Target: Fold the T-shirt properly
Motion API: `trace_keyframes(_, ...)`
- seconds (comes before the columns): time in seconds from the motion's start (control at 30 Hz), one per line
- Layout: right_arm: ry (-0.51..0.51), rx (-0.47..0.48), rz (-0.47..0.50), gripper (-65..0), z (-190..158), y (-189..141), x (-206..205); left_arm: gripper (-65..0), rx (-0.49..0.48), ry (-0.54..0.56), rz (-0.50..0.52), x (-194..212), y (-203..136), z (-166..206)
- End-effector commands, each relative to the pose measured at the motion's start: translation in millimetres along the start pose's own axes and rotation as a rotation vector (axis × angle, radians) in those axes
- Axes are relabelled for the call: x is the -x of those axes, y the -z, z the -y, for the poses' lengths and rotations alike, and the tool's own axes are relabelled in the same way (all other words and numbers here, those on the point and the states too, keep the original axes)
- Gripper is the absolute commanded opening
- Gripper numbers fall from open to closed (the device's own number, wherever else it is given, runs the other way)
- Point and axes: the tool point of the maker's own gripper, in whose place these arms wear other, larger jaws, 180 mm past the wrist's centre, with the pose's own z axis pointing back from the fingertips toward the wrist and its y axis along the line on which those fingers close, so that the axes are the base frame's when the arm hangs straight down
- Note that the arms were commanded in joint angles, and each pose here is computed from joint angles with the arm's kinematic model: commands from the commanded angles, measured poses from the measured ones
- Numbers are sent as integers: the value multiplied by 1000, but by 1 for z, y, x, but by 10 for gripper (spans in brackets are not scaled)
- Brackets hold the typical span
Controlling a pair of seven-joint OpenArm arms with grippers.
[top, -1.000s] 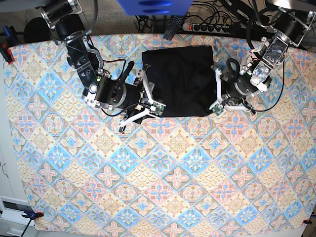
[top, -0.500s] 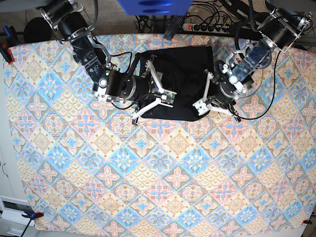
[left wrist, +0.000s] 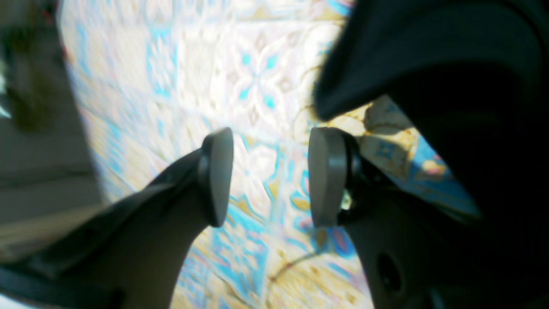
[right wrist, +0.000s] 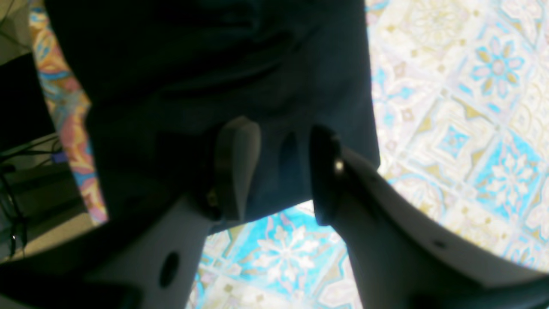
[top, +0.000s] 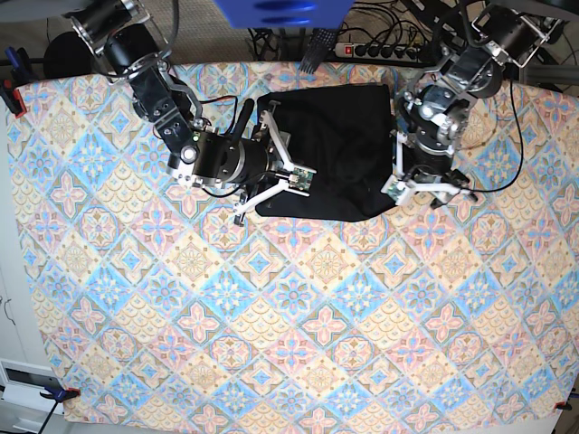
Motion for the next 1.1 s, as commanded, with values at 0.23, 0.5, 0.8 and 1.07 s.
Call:
trace_keyframes(0.23, -10, 13, 40, -426, 5, -5, -10, -364, 155, -429, 36, -3, -46, -13)
trace_keyframes(0.5, -14, 20, 38, -426, 8, -8, -7, -364, 433, -801, 52, -11, -66, -3)
trace_keyframes(0.8, -8, 8, 39, -426, 2, -6, -6, -357, 592, -1181, 68, -26, -68, 12)
trace_keyframes(1.07, -6, 13, 41, -426, 4, -7, -6, -357, 785, -1323, -74, -18, -90, 63)
